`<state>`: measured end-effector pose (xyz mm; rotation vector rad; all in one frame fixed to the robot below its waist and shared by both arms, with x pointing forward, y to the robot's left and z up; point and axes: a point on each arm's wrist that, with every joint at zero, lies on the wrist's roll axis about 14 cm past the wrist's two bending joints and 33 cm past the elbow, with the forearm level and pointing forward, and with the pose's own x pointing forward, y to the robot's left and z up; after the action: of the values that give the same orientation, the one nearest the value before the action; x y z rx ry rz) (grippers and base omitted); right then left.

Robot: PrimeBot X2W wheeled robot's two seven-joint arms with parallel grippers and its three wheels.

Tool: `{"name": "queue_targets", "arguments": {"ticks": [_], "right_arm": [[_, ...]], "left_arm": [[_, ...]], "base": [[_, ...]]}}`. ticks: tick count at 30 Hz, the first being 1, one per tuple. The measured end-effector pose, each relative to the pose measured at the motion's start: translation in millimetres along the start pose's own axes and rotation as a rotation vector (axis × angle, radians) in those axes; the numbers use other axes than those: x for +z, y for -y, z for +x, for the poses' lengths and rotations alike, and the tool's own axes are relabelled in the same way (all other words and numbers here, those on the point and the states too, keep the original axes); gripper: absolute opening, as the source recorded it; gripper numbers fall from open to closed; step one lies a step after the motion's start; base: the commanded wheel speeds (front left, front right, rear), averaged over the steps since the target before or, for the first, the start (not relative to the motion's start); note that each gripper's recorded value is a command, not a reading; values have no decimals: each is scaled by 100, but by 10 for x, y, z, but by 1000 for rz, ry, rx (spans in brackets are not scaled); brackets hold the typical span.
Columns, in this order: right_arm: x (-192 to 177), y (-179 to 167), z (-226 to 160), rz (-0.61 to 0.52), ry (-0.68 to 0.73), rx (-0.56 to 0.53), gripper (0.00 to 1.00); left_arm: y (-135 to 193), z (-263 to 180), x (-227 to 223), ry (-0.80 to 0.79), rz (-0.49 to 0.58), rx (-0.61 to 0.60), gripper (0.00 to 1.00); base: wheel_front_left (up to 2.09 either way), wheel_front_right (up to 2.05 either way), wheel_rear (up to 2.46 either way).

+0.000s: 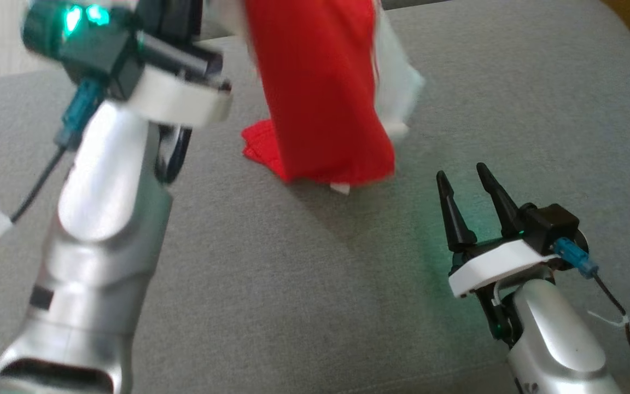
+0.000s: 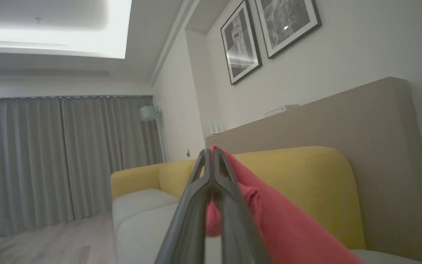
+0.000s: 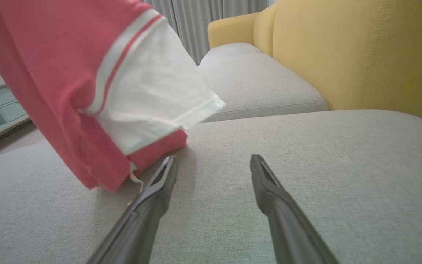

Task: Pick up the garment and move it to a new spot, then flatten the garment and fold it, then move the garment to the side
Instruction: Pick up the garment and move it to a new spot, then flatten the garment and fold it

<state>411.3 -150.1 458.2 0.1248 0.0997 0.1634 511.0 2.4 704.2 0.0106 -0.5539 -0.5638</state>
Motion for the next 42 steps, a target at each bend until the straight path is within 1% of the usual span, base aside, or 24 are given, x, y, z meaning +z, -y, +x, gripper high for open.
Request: {"name": "queue_targets", "arguments": {"ticks": [1,2,3,4,7,8,10,13,14,15,18,24,29,34,37,42], "right_arm": [[10,20,-11,0,3,-6,100],[11,30,-15,0,3,-9,100],[6,34,-15,0,2,-10,100],[2,34,-14,1,1,-10,100],[12,24,-12,4,4,-9,100],[12,24,-12,4,4,-9,100],[36,13,-14,10,11,-8,100],[63,-13,-29,10,19,-2,100],[64,-20,-41,12,20,-1,100],[34,-36,-75,16,13,-1,100],[-9,-42,-126,24,3,-6,100],[-54,-113,-213,31,-7,6,100],[-144,-118,-258,38,-31,3,100],[-230,-50,-199,41,-56,-17,100],[-239,-21,-66,24,-63,-16,100],[-142,7,358,-25,-51,-3,100]], "left_arm": [[-1,-54,-113,-31,-16,10,0],[-29,-128,-239,-65,-29,32,17],[-78,-225,-381,-106,-39,61,46],[-140,-350,-543,-155,-43,93,100],[-347,-839,-975,-300,-61,208,100],[-347,-839,-975,-300,-61,208,100],[-411,-1244,-1225,-399,-81,287,100],[-425,-1868,-1484,-531,-108,391,100],[-403,-2055,-1540,-568,-115,409,100],[-377,-2381,-1597,-625,-129,457,100],[-277,-2661,-1578,-664,-128,478,100],[-253,-2981,-1425,-672,-119,540,100],[-140,-3282,-1470,-735,-136,560,100],[-129,-3259,-1509,-740,-139,547,100],[-136,-3150,-1544,-728,-142,532,100],[-143,-3076,-1639,-733,-159,526,100]], "base": [[0,0,0],[0,0,0],[0,0,0],[0,0,0],[0,0,0],[0,0,0],[0,0,0],[0,0,0],[0,0,0],[0,0,0],[0,0,0],[0,0,0],[0,0,0],[0,0,0],[0,0,0],[0,0,0]]}}
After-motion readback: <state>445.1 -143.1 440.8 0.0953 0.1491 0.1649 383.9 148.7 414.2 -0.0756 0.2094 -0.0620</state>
